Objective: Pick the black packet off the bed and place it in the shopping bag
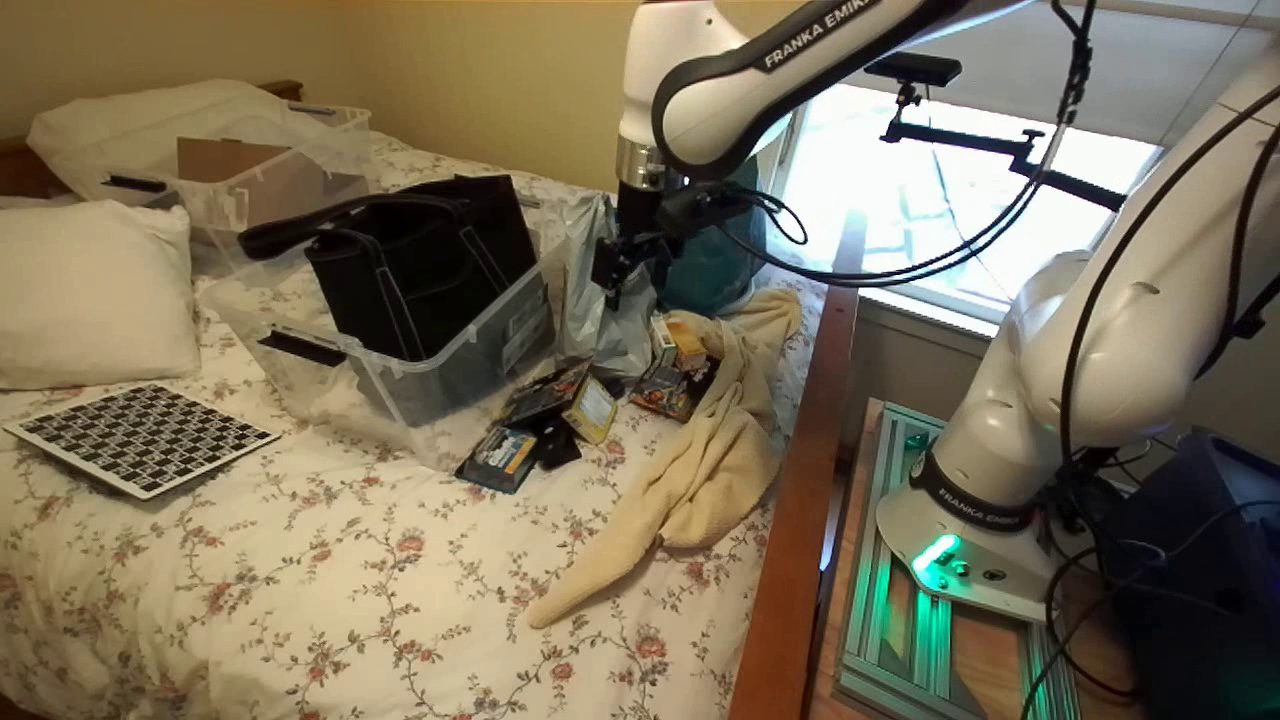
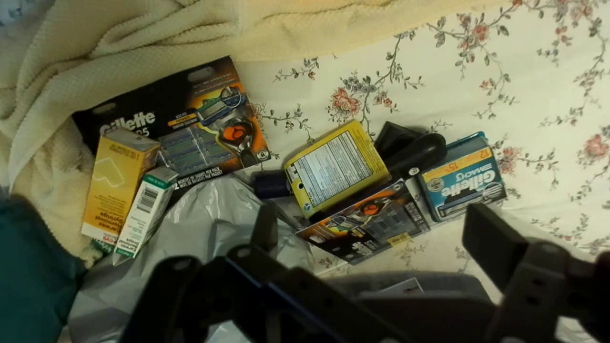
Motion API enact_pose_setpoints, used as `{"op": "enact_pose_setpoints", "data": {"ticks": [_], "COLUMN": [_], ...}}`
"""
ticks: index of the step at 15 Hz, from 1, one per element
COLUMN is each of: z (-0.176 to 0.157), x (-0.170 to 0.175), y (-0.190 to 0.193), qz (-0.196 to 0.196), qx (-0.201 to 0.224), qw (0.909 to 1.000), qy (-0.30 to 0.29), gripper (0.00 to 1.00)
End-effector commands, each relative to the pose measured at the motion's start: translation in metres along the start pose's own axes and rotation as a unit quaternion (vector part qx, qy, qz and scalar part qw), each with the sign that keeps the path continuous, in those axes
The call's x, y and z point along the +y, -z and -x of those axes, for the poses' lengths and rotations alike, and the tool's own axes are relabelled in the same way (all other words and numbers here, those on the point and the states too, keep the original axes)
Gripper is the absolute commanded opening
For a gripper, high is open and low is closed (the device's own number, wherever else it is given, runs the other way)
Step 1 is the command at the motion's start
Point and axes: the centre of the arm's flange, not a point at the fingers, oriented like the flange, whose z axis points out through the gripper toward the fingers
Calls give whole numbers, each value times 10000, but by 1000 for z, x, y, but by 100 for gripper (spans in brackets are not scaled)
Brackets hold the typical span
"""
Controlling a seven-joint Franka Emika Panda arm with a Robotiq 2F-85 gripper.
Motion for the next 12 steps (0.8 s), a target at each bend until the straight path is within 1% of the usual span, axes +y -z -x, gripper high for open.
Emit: {"op": "enact_pose_setpoints", "data": {"ticks": [1,2,3,6,9,10,11,12], "z": [-27,-31,-35,-44,-48,-48,-45,-37], "x": [-17,-20,-23,-29,-29,-27,-25,-23], "y": [-34,-42,-51,-72,-69,-60,-47,-31], "qz": [-9,-84,-33,-59,-80,-43,6,189], "qx": [34,66,84,32,142,250,341,343], "qw": [9977,9971,9967,9962,9961,9961,9968,9992], "qy": [-672,-751,-812,-869,-868,-846,-725,-85], "gripper": [100,100,100,100,100,100,100,100]}}
